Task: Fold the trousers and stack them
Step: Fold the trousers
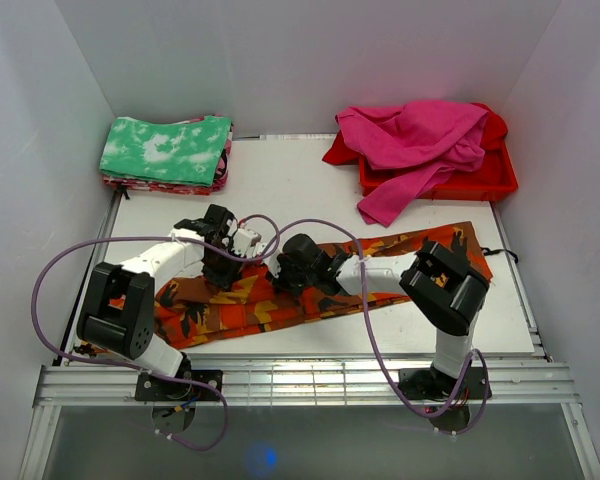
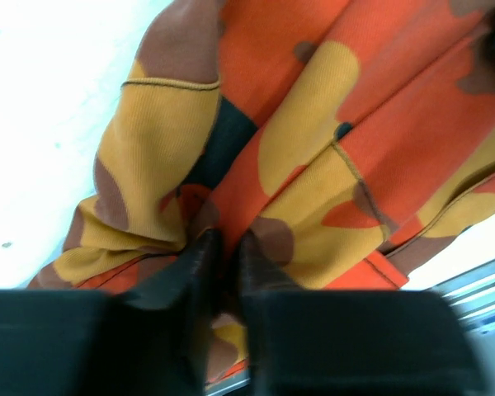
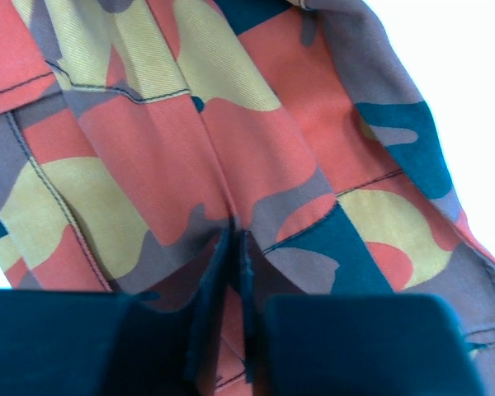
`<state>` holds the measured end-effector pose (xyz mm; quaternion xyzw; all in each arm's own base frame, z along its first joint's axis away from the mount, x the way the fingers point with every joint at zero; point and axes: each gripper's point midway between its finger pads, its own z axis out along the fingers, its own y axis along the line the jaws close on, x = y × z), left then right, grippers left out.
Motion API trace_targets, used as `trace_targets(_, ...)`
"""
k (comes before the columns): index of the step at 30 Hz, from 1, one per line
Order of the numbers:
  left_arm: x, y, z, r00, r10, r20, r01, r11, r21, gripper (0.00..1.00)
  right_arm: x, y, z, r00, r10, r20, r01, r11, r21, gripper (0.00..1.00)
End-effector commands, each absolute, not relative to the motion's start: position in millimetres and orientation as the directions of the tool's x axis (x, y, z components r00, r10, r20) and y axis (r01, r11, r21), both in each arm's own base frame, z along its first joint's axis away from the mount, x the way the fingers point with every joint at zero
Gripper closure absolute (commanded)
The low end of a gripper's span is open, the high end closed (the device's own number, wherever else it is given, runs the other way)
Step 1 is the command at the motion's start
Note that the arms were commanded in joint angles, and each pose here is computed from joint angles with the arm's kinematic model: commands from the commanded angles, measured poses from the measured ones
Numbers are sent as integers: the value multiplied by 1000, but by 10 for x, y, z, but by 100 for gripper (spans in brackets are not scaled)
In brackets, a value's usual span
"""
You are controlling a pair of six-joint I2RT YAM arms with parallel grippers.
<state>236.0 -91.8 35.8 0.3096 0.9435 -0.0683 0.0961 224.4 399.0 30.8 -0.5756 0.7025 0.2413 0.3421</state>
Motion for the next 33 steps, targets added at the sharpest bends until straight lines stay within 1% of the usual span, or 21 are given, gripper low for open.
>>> trace_targets(1, 2302, -820, 287, -809, 559, -183, 575, 817, -43, 81, 2296, 3747, 193, -143, -700, -700, -956, 280, -84, 82)
trace_targets(2, 2356, -856, 289, -808, 554, -201, 573, 818, -49, 86, 2306, 3709, 298, -138, -698, -703, -955, 281, -91, 78)
trace_targets(3, 2386, -890, 302, -806, 551, -217, 575, 816, -60, 94, 2286, 3696, 361, -134, -695, -706, -959, 269, -83, 70)
trace_targets(4, 2422, -919, 308, -806, 545, -232, 572, 818, -65, 98, 2290, 3700, 527, -120, -682, -722, -961, 262, -87, 64)
trace_targets(5, 2437, -935, 317, -805, 544, -238, 573, 817, -69, 100, 2249, 3585, 533, -133, -707, -695, -964, 254, -74, 58)
trace_targets(6, 2465, -949, 329, -805, 541, -244, 571, 817, -72, 100, 2214, 3550, 582, -128, -708, -695, -969, 240, -66, 51)
trace_targets(7, 2484, -953, 337, -803, 540, -251, 572, 817, -71, 100, 2163, 3523, 637, -122, -703, -700, -974, 222, -53, 41)
trace_targets(8, 2497, -968, 347, -803, 537, -260, 571, 817, -77, 100, 2130, 3470, 735, -104, -695, -711, -976, 211, -63, 40)
trace_targets(9, 2515, -978, 360, -802, 535, -267, 571, 817, -79, 100, 2067, 3407, 734, -104, -709, -698, -979, 196, -53, 40)
trace_targets(11, 2509, -990, 368, -801, 535, -268, 573, 815, -86, 100, 1963, 3325, 807, -93, -706, -702, -985, 170, -40, 43)
trace_targets(12, 2526, -989, 380, -801, 533, -274, 572, 816, -83, 100, 1893, 3275, 803, -84, -715, -694, -989, 144, -29, 48)
trace_targets(14, 2546, -980, 402, -801, 530, -276, 568, 819, -76, 100, 1820, 3210, 838, -69, -714, -697, -992, 123, -29, 54)
trace_targets(15, 2561, -976, 417, -799, 531, -280, 570, 819, -73, 100, 1761, 3136, 758, -62, -731, -680, -994, 106, -23, 61)
trace_targets(17, 2625, -966, 483, -798, 525, -296, 565, 822, -66, 100, 1721, 3060, 650, -59, -752, -656, -995, 94, -19, 69)
trace_targets(18, 2635, -972, 495, -797, 525, -299, 566, 821, -69, 100, 1723, 2995, 569, -61, -774, -630, -995, 99, -25, 76)
trace_targets(22, 2720, -958, 573, -796, 522, -308, 565, 822, -68, 100, 1822, 2811, 145, -70, -854, -516, -991, 121, -64, 81)
trace_targets(25, 2815, -947, 646, -788, 523, -325, 569, 821, -58, 100, 1912, 2678, -99, -95, -894, -437, -983, 154, -100, 83)
trace_targets(26, 2873, -949, 684, -784, 522, -337, 569, 820, -54, 100, 1935, 2671, -143, -100, -897, -430, -981, 161, -109, 83)
trace_targets(28, 2933, -932, 713, -776, 529, -344, 576, 816, -44, 100, 1940, 2590, -292, -114, -918, -380, -979, 168, -113, 84)
trace_targets(30, 3025, -935, 756, -768, 532, -356, 580, 814, -35, 100, 1924, 2545, -368, -123, -929, -349, -981, 168, -102, 89)
trace_targets(33, 3190, -909, 825, -757, 535, -376, 580, 814, -10, 100, 1909, 2419, -477, -129, -948, -290, -980, 167, -109, 92)
